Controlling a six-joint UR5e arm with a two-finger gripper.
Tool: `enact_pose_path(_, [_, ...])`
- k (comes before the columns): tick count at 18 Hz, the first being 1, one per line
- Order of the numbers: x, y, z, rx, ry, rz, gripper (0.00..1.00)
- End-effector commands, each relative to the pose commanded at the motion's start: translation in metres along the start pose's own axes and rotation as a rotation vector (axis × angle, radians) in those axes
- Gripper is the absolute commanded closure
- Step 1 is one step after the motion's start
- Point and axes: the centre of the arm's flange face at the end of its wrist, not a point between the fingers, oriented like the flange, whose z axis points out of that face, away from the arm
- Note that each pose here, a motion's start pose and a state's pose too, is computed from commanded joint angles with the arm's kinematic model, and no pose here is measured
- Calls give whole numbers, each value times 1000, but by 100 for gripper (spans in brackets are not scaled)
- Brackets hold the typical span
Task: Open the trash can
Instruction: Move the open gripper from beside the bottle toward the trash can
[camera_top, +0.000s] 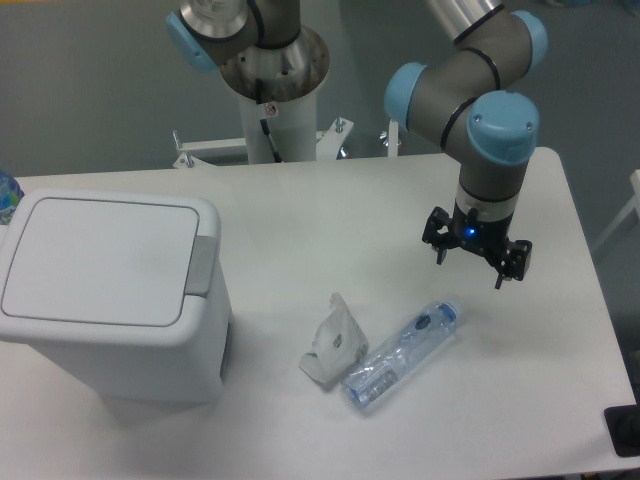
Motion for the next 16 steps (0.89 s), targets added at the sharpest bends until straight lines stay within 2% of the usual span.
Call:
enact_pose_path(11, [9,-23,0,21,-3,37,0])
enact_pose_path(13, [10,-26,-2,79,9,18,0])
enact_pose_path(16, [10,-34,-4,139,17,-102,0])
